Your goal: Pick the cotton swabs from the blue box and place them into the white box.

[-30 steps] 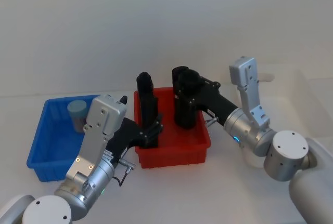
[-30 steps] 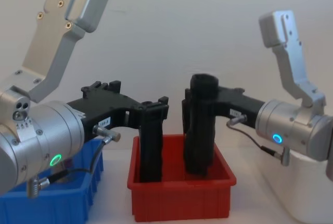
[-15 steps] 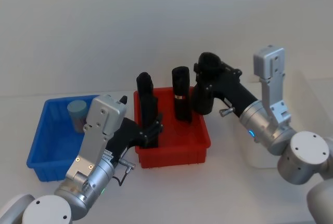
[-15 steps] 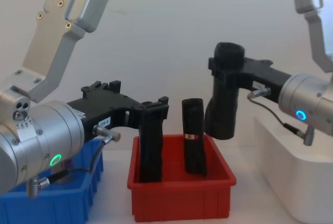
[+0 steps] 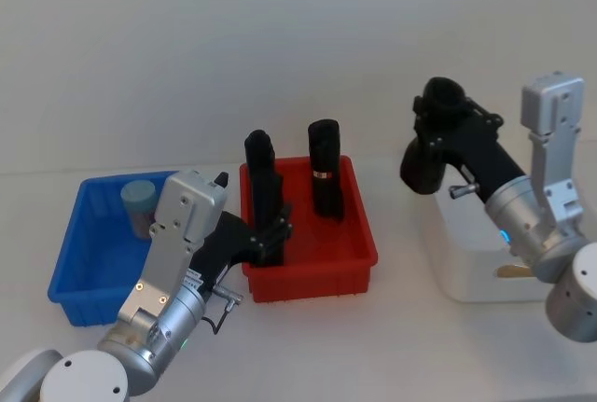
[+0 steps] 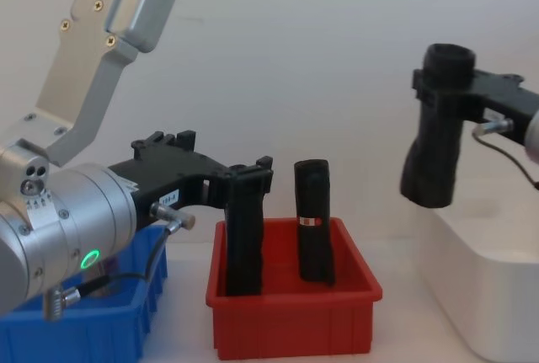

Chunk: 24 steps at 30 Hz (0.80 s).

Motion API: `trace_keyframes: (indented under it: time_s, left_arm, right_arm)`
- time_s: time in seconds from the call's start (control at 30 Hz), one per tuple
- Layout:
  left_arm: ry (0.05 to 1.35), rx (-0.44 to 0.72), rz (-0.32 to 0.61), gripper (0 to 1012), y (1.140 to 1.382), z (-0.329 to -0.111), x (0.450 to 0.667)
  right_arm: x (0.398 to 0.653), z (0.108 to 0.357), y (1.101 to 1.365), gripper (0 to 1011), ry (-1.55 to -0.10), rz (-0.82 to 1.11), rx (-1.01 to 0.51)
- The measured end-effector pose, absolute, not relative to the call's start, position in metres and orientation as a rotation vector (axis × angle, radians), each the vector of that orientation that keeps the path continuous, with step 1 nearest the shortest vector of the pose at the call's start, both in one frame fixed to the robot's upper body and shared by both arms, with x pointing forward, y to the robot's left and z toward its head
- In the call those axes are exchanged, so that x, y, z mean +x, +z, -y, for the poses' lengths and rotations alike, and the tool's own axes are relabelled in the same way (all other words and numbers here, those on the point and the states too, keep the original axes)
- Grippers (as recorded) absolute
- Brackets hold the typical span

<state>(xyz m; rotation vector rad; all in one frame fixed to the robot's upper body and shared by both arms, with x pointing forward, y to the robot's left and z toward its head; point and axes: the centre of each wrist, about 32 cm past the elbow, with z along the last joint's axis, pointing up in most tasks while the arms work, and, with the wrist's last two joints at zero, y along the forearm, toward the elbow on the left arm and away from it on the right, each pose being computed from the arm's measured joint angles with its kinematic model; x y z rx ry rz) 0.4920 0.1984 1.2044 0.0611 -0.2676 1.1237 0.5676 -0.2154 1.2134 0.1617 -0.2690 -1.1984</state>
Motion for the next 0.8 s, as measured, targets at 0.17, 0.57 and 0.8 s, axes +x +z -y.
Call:
trace_keyframes:
  time_s: [0.17, 0.57, 0.8]
  left_arm:
    - [1.124, 0.061, 0.268, 1004, 1.204, -0.198, 0.492]
    - [1.124, 0.061, 0.268, 1004, 1.204, -0.198, 0.492]
    - [1.124, 0.061, 0.268, 1004, 1.204, -0.198, 0.492]
  right_arm:
    - [0.562, 0.226, 1.216, 340, -1.251, 0.271, 0.154]
    - [0.554, 0.246, 1.217, 516, -1.331, 0.26, 0.133]
    - [0.553, 0.25, 1.217, 734, -1.339, 0.252, 0.126]
